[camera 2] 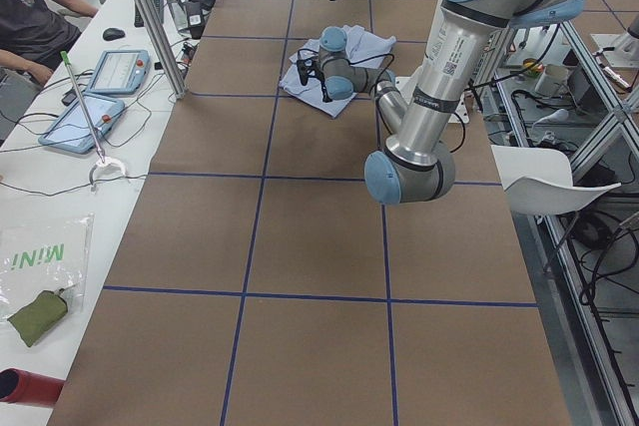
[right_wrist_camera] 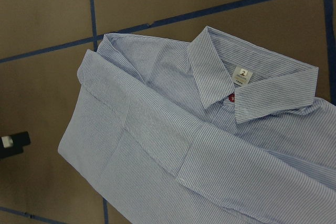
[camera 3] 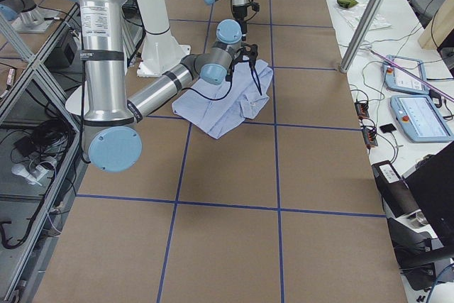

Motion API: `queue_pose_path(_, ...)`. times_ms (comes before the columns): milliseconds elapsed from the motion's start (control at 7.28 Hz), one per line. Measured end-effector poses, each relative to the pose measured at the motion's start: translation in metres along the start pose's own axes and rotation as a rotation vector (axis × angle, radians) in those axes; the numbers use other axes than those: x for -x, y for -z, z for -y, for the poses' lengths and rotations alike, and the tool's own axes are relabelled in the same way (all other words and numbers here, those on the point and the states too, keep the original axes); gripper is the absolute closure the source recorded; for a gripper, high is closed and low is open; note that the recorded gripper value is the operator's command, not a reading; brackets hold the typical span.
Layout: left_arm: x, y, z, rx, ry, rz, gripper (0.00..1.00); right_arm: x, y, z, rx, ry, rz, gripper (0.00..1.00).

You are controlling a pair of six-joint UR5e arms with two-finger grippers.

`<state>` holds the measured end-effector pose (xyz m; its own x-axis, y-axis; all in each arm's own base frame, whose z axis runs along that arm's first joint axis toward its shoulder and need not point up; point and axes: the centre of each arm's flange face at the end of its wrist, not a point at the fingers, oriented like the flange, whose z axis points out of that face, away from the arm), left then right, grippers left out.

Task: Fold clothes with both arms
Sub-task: 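Grasp the shirt edge nearest the left gripper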

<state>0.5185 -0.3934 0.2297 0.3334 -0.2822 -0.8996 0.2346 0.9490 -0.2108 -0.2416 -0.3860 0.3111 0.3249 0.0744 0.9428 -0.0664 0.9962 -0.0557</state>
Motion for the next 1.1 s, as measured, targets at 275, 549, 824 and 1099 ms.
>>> queue_pose_path(275,0.01,-0.027,-0.026,-0.016,0.058,0.09,0.12,0.0,0.001,0.002,-0.012,0.0,-0.002,0.0)
queue_pose_path(549,0.017,-0.038,-0.032,-0.027,0.074,0.141,0.15,-0.001,0.0,0.003,-0.015,-0.003,-0.004,0.0)
queue_pose_path(824,0.023,-0.048,-0.03,-0.033,0.081,0.168,0.16,-0.004,0.001,0.005,-0.017,-0.008,-0.008,0.0)
queue_pose_path(1099,0.024,-0.053,-0.029,-0.034,0.083,0.179,0.17,-0.006,0.002,0.007,-0.021,-0.012,-0.01,0.0)
